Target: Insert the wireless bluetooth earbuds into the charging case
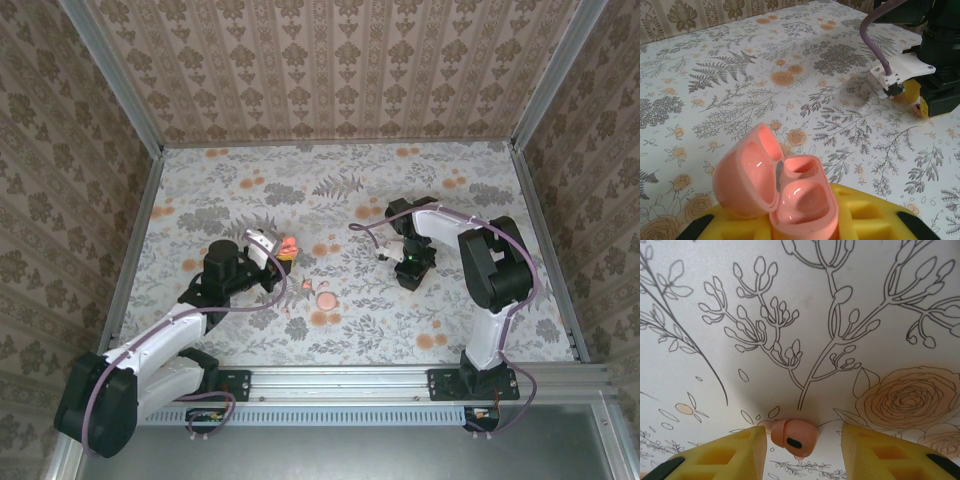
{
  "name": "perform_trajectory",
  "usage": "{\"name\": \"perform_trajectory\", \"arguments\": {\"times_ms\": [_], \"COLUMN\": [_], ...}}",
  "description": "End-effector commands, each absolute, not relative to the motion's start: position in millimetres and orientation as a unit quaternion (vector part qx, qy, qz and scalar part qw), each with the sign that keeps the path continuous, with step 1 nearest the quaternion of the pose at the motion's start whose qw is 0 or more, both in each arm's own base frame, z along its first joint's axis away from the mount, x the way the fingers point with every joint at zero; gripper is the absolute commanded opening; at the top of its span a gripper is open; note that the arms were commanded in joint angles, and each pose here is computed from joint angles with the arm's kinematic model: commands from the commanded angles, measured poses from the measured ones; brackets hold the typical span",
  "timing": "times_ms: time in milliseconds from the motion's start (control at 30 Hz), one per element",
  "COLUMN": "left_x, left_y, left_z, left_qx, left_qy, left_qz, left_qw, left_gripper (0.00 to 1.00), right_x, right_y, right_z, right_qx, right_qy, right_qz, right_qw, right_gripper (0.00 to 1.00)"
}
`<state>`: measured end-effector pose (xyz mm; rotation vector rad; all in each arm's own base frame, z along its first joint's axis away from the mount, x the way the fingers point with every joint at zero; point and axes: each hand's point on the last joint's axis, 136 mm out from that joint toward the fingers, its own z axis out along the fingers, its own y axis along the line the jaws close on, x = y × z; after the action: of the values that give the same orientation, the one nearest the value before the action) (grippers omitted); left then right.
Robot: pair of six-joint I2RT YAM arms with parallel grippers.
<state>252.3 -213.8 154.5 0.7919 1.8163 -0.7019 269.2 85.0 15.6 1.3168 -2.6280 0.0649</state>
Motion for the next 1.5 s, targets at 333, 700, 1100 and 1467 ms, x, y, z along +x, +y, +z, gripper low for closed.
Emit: {"name": "perform_trajectory", "arguments": {"times_ms": [333,700,1100,1467], "left_x": [255,255,262,272], "left_y": [-216,-221,-263,-307], "left_z": [173,170,154,152], "left_qx": [0.337,0.327,0.360,0.376], "left_qy": [0.731,0.723,0.698,0.662], "left_qz": [-0.291,-0.307,-0.316,-0.340], "left_qw": [0.517,0.525,0.533,0.552], "left_gripper": [0.20,0.20,0.19,0.18], "right_x": [276,290,310,331], "right_y": [86,85,106,136], "right_z": [10,37,67,107], "right_qx": [0.429,0.396,0.255,0.149], "right_qy": [-0.897,-0.917,-0.955,-0.931], "right_qz": [0.020,0.024,-0.073,-0.183], "right_qw": [0.105,0.036,-0.130,-0.278], "right_gripper": [0.33,0.29,0.29,0.30]}}
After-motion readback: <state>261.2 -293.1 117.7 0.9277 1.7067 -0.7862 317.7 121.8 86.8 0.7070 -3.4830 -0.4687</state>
